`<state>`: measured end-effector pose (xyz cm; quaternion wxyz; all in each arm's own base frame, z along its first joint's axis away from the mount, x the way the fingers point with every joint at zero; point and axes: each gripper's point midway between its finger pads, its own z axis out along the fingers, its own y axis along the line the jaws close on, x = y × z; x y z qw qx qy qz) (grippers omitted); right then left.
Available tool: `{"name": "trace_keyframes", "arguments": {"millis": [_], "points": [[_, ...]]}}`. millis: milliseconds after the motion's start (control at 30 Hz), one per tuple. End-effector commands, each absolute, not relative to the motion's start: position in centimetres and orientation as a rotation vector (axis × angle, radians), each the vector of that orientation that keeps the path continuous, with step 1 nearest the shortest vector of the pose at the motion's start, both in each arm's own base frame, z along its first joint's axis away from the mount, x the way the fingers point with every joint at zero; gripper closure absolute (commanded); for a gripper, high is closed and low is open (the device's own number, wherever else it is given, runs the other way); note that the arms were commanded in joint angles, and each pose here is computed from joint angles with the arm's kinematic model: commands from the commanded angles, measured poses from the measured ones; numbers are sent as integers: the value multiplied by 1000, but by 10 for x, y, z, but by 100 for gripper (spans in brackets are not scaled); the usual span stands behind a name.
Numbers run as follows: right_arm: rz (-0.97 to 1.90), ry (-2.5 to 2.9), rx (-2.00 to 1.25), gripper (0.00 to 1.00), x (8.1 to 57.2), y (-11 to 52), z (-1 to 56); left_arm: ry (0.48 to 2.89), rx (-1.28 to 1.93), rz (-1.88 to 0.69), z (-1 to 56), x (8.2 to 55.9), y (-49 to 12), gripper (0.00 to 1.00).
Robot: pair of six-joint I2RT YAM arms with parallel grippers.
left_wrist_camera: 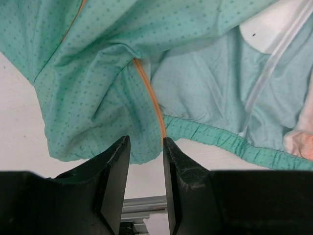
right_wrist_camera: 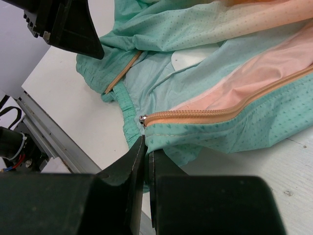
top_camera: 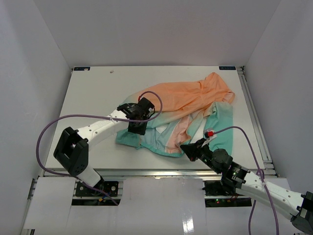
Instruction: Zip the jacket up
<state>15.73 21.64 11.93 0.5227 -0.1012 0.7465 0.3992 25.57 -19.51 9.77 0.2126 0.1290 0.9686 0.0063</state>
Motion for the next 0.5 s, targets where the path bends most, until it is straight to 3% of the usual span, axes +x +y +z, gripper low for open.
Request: {"name": "trace_keyframes", "arguments": {"millis": [0, 100, 267, 467], "points": [[959, 1802, -254, 92, 154, 216, 106, 2727, 324, 106, 89, 248, -177, 55], [960, 1800, -251, 92, 154, 215, 106, 2767, 320, 184, 75, 241, -167, 54], [964, 1795, -249, 92, 154, 215, 107, 2764, 396, -1, 67, 238, -189, 54], [960, 1801, -249, 92, 154, 215, 105, 2785, 395, 14, 54, 237, -189, 54]]}}
